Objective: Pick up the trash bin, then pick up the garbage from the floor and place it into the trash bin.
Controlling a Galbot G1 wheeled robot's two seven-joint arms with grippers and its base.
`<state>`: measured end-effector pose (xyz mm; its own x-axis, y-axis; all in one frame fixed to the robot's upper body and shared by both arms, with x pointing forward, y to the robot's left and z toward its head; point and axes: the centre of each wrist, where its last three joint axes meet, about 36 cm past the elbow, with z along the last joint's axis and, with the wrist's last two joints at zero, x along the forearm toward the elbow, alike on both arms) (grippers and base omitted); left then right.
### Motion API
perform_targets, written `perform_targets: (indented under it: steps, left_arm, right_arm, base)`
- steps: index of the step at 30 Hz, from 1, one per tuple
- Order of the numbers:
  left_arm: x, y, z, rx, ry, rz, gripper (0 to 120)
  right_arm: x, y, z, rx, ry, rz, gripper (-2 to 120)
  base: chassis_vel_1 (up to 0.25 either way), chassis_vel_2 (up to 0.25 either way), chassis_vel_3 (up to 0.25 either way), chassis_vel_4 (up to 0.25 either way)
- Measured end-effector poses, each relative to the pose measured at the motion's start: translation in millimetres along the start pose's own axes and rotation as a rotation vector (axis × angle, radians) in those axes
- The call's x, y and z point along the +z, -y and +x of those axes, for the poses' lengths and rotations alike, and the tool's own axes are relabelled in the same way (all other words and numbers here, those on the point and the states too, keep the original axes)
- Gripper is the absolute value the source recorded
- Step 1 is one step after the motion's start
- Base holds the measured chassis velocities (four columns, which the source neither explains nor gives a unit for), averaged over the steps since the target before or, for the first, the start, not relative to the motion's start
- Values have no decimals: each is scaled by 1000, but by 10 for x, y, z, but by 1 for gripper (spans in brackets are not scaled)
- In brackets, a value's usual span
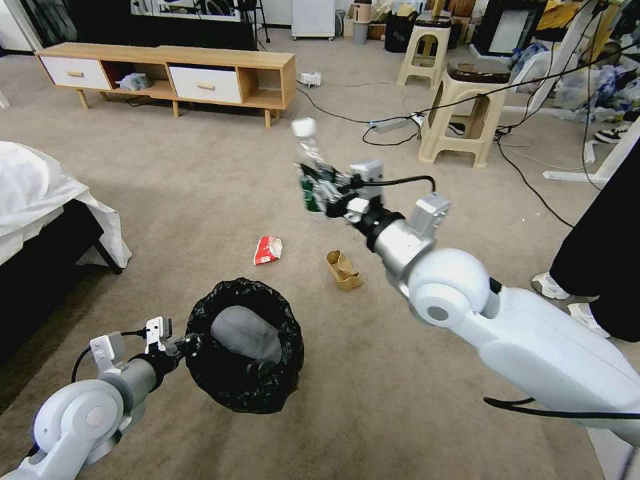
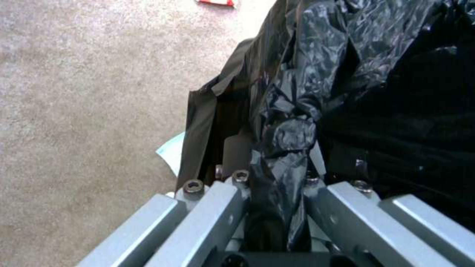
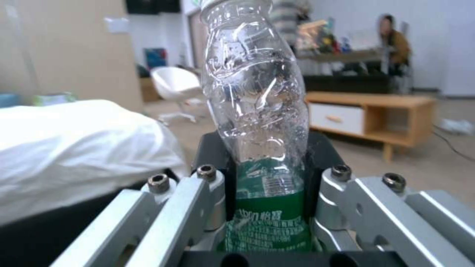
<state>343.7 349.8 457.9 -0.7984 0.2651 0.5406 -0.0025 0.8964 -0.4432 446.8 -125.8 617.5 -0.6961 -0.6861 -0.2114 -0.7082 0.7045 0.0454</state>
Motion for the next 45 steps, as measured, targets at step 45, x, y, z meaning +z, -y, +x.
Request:
perform_targets:
  steps: [45]
  left_arm:
    - [-174,194,132,-4,-89,176,1]
  right_arm:
    - [586,-385,387,-328,-35,27,22]
  base:
    - [0,0,0,0]
